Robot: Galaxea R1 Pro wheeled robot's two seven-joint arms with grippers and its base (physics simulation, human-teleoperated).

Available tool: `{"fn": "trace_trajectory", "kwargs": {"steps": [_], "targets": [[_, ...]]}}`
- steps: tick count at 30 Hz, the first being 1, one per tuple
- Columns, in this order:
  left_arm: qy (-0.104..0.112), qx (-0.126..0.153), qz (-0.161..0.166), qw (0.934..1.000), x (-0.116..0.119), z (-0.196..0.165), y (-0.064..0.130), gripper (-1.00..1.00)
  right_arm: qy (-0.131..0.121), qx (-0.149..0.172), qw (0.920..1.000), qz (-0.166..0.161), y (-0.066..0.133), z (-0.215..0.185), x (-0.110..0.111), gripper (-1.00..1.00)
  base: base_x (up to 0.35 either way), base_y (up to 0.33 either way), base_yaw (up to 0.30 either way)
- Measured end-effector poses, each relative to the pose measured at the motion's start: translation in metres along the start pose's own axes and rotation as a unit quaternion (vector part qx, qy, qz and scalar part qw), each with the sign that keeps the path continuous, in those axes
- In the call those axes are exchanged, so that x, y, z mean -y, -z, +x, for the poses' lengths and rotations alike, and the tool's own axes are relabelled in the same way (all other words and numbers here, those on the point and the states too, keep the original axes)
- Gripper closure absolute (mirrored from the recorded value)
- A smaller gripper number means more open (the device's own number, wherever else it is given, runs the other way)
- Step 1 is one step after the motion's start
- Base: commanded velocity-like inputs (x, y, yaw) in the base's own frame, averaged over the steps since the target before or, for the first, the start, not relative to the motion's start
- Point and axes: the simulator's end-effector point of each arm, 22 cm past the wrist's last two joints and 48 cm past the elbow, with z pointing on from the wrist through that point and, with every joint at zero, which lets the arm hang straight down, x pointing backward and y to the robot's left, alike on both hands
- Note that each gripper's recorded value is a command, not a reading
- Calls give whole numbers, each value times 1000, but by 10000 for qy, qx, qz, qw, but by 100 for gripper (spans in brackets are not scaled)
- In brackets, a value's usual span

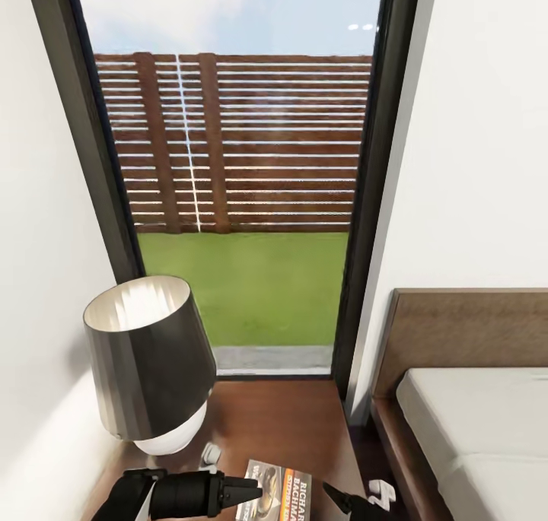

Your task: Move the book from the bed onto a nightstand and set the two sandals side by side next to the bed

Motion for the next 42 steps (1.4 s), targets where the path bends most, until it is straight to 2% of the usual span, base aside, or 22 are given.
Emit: {"fn": "trace_trajectory", "kwargs": {"steps": [9,16,21,30,34,37,42], "targets": [[81,-15,-28,10000,11,-7,1,-100,22,-1,10000,37,8,-13,-10,-100,0,0,0],[80,-214,-534,9983,-1,-5,4,-100,72,-1,9999,138,21,-27,-9,-100,0,0,0],[183,-261,-648,9974,-1,-3,5,-100,81,-1,9999,145,26,-34,-16,-100,0,0,0],[138,-266,-853,9959,2,-9,7,-100,82,-16,9999,-112,35,-44,-37,-100,0,0,0],[218,-282,-906,9952,4,-9,8,-100,79,-20,9999,-119,38,-48,-43,-100,0,0,0],[228,-289,-1060,9937,1,-10,10,-100,77,-24,9999,-115,41,-51,-47,-100,0,0,0],[176,-298,-1525,9877,-16,-6,16,-100,76,-24,9999,-121,43,-57,-55,-100,0,0,0]]}}
